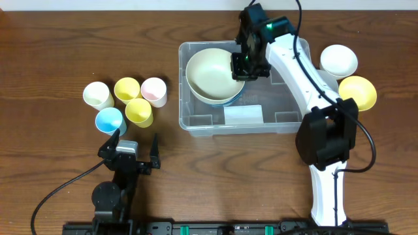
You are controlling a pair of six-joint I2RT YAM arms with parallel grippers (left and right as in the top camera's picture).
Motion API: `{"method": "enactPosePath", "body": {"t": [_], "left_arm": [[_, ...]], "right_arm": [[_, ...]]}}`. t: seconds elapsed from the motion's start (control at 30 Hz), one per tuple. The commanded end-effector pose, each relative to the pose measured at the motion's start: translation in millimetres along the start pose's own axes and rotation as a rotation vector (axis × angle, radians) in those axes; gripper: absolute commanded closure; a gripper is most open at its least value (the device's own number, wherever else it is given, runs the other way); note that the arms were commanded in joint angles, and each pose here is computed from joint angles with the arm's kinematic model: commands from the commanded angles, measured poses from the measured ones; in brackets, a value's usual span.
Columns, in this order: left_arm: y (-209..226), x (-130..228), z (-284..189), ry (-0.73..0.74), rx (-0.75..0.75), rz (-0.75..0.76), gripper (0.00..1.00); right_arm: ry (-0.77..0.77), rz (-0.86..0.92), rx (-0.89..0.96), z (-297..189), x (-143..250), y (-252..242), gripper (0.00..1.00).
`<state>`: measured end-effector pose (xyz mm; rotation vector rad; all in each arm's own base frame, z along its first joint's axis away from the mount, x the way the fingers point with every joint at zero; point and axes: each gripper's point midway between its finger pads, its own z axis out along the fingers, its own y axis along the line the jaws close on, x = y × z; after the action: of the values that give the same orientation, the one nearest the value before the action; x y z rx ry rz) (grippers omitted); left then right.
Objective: Pack container
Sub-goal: 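Place the cream bowl onto the teal stack and open the gripper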
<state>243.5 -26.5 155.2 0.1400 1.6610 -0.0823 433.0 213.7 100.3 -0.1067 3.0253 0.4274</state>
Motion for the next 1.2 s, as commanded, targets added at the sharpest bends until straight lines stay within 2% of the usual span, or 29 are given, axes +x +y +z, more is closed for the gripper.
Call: {"method": "enactPosePath", "body": {"t": [0.0,0.13,0.3,0.37,0.63,0.83,1.17], "left_arm": [[-2,15,1,0.046,0.014,0.004,0.02],[-2,15,1,0.046,0.014,0.004,0.02],[-2,15,1,0.046,0.014,0.004,0.02],[-2,15,1,0.046,0.014,0.004,0.02],[-2,15,1,0.046,0.014,0.004,0.02],[-2,15,1,0.046,0.014,0.004,0.02],[-2,15,1,0.046,0.014,0.004,0.02]], "right_arm": [[0.031,0.013,0.003,17,5,0,0.97],[0.029,0.017,0.014,19,5,-3,0.88],[0.008,0.017,0.073,19,2,-14,0.56],[0.003,0.016,0.083,18,1,-15,0.47],[-0.074,-0.002,0.055,-12,-18,0,0.46],[-0.139,-0.018,0.031,-44,-27,12,0.51],[-0.106,-0.022,0.041,-40,-18,14,0.48]]}}
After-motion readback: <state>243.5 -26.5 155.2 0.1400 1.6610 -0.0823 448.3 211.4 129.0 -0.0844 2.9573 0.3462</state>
